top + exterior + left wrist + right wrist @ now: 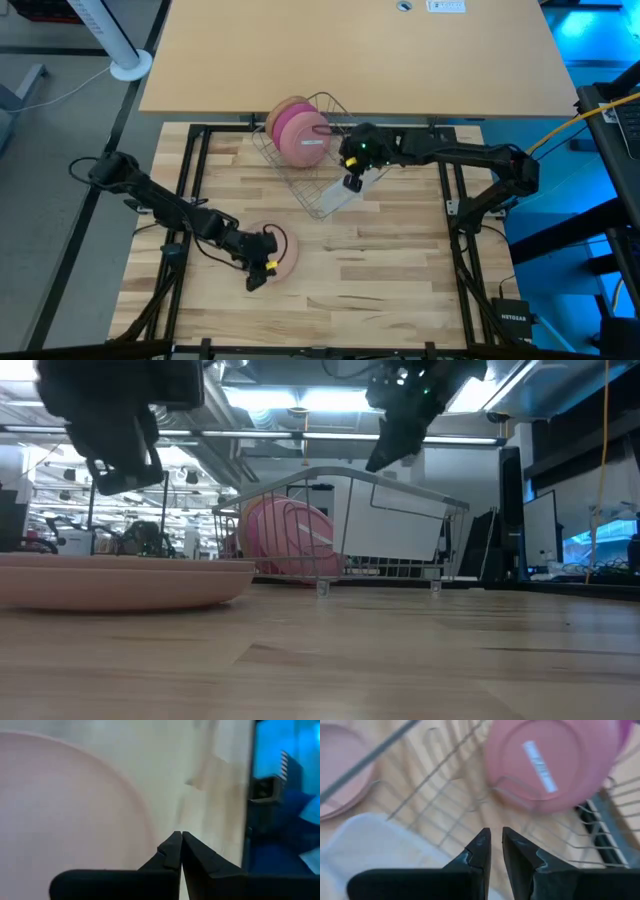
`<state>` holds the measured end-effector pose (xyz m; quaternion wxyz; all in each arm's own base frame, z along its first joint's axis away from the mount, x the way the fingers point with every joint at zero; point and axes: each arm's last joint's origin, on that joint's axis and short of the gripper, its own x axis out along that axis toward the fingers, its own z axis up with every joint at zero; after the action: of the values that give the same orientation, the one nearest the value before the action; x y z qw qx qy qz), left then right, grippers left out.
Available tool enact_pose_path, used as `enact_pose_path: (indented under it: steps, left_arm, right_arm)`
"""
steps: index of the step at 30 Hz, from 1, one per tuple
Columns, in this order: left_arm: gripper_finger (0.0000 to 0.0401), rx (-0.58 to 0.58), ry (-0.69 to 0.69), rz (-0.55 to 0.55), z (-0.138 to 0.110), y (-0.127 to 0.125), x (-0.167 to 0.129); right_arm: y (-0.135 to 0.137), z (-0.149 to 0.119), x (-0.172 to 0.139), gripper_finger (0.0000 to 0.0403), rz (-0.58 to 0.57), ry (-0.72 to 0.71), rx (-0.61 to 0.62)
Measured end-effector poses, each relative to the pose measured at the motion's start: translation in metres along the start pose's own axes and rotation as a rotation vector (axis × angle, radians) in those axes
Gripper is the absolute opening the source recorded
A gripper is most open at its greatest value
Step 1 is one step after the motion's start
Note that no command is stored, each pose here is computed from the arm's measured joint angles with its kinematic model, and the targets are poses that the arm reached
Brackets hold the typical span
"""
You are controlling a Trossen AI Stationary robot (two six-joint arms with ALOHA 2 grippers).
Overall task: Sort dishes
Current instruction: Put the pink plate into the dish rack
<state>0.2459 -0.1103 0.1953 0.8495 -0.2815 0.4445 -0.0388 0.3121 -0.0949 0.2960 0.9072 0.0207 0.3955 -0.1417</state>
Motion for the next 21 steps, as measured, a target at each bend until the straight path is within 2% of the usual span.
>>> enact_pose_path:
  steps: [3,5,8,12,16,21]
  left_arm:
    - [0.0005,0.050,0.004,-0.045,-0.005,-0.009,0.006]
    - [0.0019,0.037,0.009,-0.056,-0.008,-0.012,0.009]
    - [0.0058,-0.010,0.025,-0.045,-0.010,-0.011,0.012]
    - [0.0120,-0.009,0.024,-0.035,-0.011,-0.011,0.015]
    - [0.0161,0.053,0.048,-0.016,-0.015,-0.010,0.022]
    - [0.0171,0.143,0.100,0.011,-0.026,-0.009,0.035]
  right_arm:
    - [0.018,0.000,-0.001,0.0053,0.038,0.009,-0.041]
    - [0.029,-0.001,-0.002,0.0053,0.062,0.009,-0.065]
    - [0.043,-0.001,-0.004,0.0053,0.091,0.005,-0.096]
    - [0.058,-0.002,-0.006,0.0053,0.124,0.002,-0.131]
    - [0.074,-0.003,-0.009,0.0053,0.157,0.000,-0.166]
    - [0.094,-0.006,-0.014,0.0053,0.200,0.000,-0.212]
